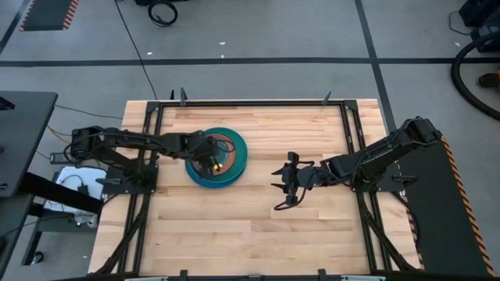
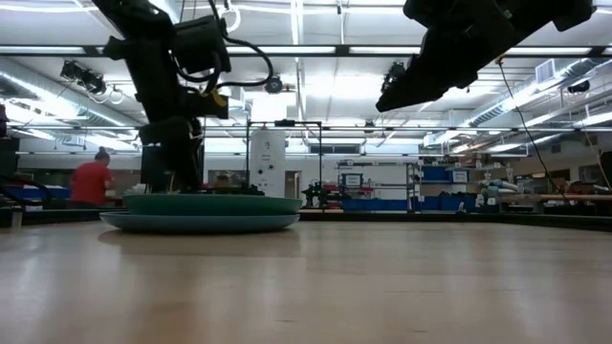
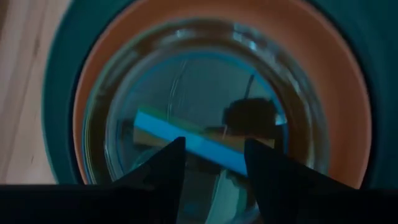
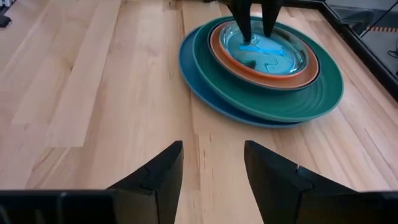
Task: Stack plastic plates
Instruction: Return to Home Position
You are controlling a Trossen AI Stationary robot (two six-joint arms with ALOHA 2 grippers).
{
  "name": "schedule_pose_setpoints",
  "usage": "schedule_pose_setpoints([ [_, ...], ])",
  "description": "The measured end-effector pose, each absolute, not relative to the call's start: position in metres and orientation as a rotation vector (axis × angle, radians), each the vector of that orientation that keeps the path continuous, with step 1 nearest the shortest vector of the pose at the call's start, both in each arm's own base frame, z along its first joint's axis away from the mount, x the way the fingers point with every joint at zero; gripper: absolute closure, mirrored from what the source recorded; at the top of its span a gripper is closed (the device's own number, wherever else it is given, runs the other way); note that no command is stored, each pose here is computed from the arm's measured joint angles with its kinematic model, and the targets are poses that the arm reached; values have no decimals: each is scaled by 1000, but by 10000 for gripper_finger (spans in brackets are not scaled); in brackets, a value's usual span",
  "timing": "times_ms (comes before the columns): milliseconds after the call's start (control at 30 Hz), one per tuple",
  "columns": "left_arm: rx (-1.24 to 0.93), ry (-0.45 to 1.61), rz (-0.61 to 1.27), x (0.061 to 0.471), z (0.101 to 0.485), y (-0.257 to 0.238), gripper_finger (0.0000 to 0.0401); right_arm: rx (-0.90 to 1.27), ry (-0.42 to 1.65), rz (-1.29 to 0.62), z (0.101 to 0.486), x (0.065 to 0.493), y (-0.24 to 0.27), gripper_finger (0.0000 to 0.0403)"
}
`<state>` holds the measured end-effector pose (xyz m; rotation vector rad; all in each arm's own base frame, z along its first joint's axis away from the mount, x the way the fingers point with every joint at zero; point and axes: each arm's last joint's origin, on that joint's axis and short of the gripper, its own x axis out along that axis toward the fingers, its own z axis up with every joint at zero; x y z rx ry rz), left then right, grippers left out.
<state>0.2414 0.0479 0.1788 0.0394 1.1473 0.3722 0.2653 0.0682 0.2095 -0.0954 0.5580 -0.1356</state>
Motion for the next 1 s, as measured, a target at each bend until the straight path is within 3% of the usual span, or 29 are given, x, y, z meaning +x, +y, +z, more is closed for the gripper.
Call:
schedule_pose_setpoints([
  [600, 5, 860, 325, 246, 213, 39, 230, -73, 586, -155, 209, 257, 70, 222],
  [1000, 21, 652, 216, 231, 220, 12, 230, 5, 318, -248, 237, 179, 37, 222],
])
